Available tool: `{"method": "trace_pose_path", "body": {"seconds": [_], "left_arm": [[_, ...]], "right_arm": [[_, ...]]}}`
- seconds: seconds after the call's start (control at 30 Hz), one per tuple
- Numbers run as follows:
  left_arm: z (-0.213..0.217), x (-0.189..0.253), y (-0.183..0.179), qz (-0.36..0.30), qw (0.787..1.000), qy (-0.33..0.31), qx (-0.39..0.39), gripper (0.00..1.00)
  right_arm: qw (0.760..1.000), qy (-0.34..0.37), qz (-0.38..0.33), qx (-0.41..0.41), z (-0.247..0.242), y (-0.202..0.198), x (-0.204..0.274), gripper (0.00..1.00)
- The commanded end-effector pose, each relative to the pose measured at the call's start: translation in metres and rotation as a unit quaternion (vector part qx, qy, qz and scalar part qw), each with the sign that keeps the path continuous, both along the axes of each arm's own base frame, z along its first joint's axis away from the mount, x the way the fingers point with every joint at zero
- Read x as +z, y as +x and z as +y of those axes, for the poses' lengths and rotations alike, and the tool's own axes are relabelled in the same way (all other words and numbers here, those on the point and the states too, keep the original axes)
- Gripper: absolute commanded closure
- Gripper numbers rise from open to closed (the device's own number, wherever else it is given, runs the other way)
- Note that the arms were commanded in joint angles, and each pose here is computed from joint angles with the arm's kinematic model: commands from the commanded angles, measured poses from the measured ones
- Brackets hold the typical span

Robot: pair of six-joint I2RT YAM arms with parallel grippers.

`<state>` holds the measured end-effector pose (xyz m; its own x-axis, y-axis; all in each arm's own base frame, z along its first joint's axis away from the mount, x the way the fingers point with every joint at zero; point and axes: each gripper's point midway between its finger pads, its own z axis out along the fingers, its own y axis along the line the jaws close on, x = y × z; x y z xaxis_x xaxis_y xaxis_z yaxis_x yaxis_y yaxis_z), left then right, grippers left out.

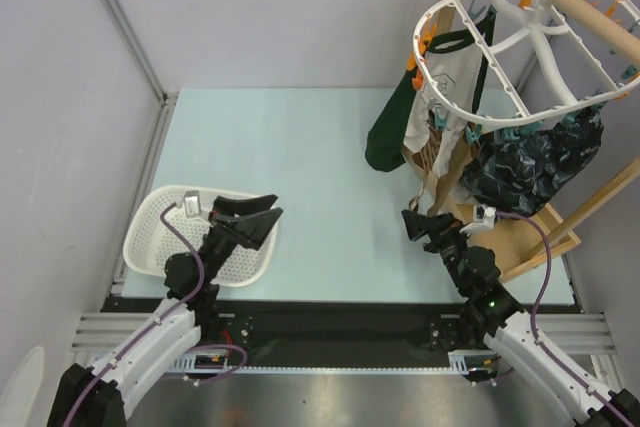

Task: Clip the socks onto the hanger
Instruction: Reset both arms

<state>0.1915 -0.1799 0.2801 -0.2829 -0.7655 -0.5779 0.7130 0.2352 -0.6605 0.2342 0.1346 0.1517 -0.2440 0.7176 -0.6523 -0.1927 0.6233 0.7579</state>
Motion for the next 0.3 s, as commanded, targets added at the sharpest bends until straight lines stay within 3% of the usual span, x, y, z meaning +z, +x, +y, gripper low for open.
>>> {"method": "trace_pose_path", "body": {"seconds": [0.0,0.27], "left_arm": [[0.0023,-0.1124,-0.0074,0.108,0.993,0.051,-0.006,0.0],[0.0026,-0.1131,-0.007,0.105,0.993,0.055,-0.003,0.0]], "right_arm": [[0.996,-0.034,0.074,-0.036,-0.0152,-0.0037,-0.0693,0.0],[0.996,-0.046,0.068,-0.023,-0.012,-0.0047,-0.0692,0.0]]}}
